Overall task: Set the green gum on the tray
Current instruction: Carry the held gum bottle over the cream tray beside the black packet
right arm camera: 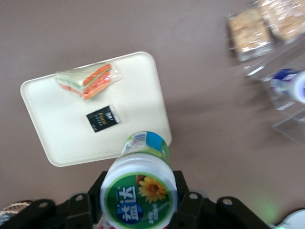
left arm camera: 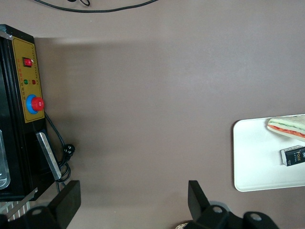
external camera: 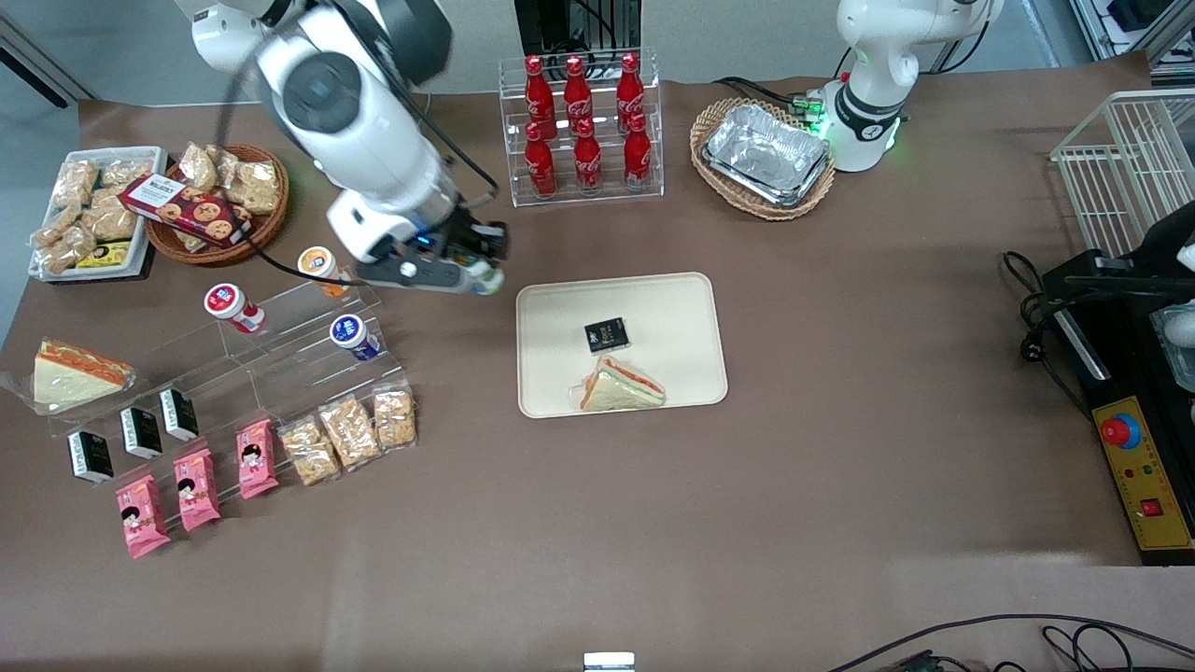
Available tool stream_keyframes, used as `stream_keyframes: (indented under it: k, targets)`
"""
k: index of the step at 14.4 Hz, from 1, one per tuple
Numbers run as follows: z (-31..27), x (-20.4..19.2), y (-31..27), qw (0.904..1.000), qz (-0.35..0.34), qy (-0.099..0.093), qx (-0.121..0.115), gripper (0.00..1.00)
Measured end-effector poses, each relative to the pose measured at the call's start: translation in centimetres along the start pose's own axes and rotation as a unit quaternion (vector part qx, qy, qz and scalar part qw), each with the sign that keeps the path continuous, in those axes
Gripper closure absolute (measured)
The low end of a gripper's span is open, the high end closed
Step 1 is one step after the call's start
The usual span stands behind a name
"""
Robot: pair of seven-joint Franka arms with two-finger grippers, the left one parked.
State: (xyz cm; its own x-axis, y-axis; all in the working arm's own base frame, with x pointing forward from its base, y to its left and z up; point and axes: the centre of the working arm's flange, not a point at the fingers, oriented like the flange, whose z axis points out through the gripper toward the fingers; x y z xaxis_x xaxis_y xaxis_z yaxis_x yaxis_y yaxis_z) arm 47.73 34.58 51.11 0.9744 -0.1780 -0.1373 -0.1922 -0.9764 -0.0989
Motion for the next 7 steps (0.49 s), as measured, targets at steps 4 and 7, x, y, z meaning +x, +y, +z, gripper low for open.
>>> stream_keyframes:
  k: [4, 7]
  targets:
    - [9.2, -0.5, -2.8, 1.0, -0.002, -0.007, 0.004, 0.41]
    - [15.9, -1.5, -2.7, 0.9999, -0.011, 0.0, 0.003, 0.41]
